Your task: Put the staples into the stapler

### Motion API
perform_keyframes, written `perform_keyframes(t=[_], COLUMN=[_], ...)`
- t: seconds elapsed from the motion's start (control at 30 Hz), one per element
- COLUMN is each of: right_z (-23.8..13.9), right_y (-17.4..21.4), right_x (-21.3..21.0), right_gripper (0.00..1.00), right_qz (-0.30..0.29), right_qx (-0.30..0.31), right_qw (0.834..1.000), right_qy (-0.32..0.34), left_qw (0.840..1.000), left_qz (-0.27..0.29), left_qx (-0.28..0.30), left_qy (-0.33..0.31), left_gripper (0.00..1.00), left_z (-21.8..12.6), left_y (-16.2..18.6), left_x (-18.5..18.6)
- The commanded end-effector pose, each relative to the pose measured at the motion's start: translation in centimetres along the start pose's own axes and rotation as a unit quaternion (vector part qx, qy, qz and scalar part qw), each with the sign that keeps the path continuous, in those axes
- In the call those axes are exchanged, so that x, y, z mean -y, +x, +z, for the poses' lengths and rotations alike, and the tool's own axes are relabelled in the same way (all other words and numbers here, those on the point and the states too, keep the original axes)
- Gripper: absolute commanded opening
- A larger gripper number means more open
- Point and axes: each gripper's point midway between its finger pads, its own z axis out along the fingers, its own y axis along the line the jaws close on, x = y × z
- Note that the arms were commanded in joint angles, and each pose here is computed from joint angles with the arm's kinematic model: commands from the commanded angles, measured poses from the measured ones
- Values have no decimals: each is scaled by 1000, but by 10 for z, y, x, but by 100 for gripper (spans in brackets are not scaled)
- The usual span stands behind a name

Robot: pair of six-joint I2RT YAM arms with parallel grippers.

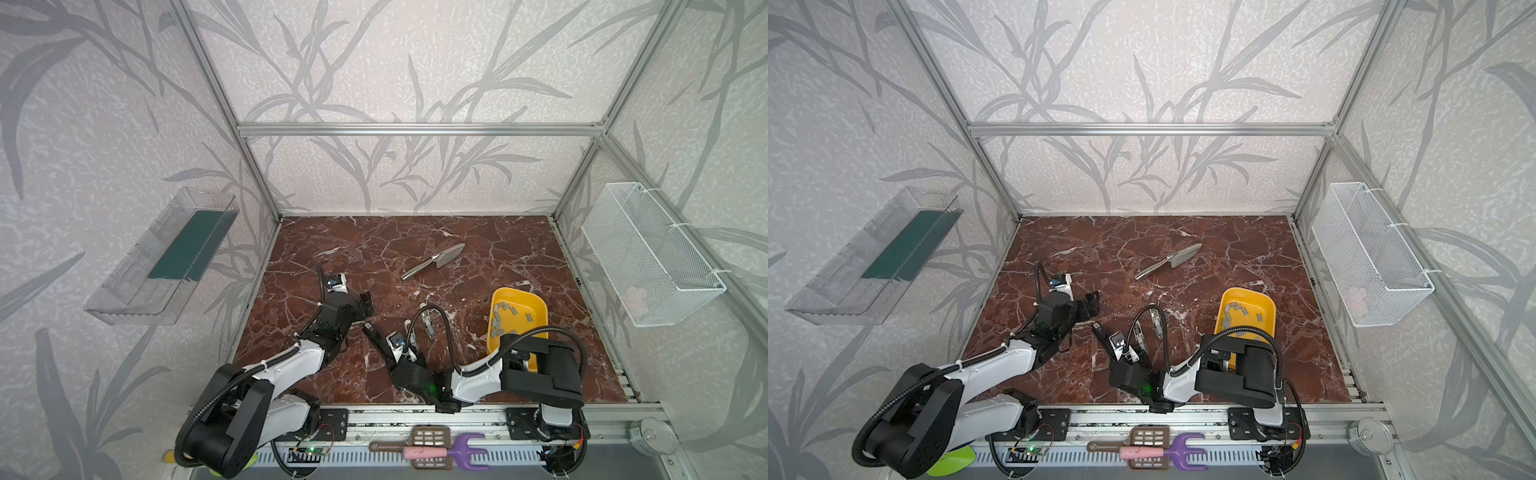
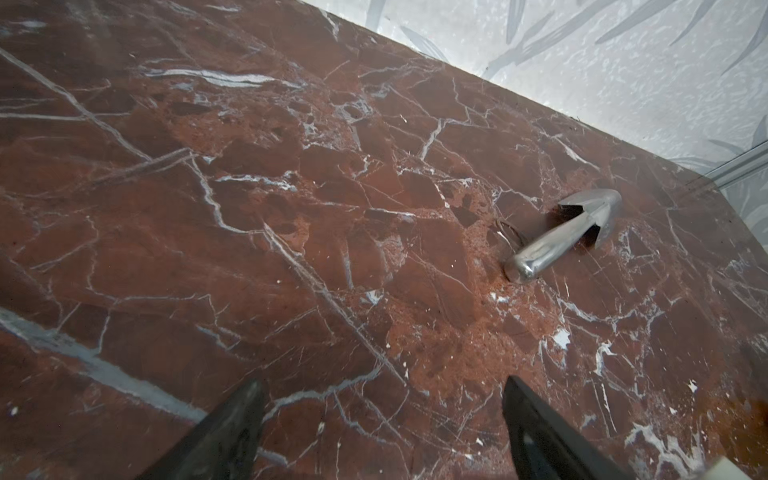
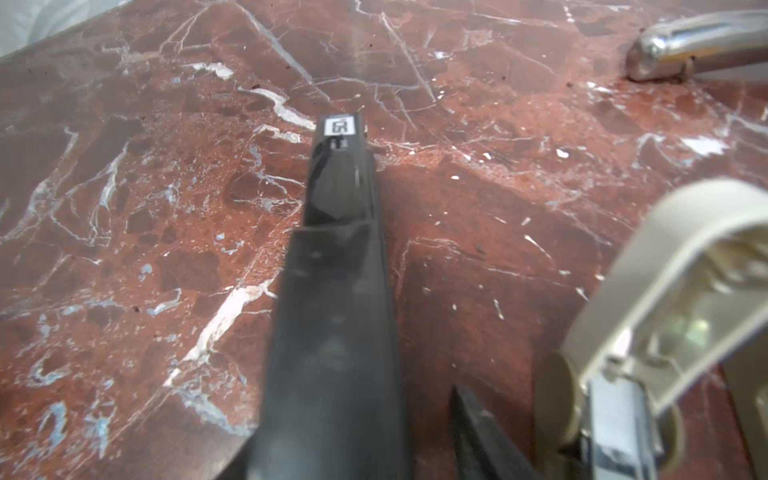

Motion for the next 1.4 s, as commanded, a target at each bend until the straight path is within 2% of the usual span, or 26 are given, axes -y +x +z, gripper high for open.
perform_keyframes(t=[0.0,0.13,0.3,0.37,0.43,0.5,0.6,0.8,0.97,1.17,1.37], right_z=[11,29,56,58,52,37,10,-46,-74,-71,-62], right_y=[-3,-8,-12,-17,-22,-32,-46,-54,-34,-2,18], right_x=[-7,-9,-15,-22,-28,-30,-28,3,44,61,66], right_gripper=[46,32,26,32,49,62,71,74,73,70,67], right_qz=[-16,-15,3,0,0,-5,-6,17,34,21,18], right_qx=[-1,-9,-34,-36,-36,-24,-4,19,20,-11,-27], right_qw=[1000,999,998,999,999,999,1000,1000,999,998,998], right_qy=[11,38,46,36,25,21,12,-1,26,50,62], left_qw=[1000,1000,999,999,999,999,998,987,974,965,958], left_qz=[-1,-4,-9,-9,-7,-7,1,24,28,76,81], left_qx=[-10,2,25,31,36,42,46,17,-3,-27,-56], left_qy=[-4,-12,-24,-27,-26,-16,35,157,227,248,270], left_gripper=[91,91,93,94,94,94,97,99,99,97,94], left_z=[-7,-14,-27,-32,-37,-42,-45,-45,-47,-38,-26], left_y=[4,-4,-18,-23,-27,-30,-33,-29,-25,-4,12], left_x=[-5,-8,-13,-14,-13,-10,8,55,91,130,153])
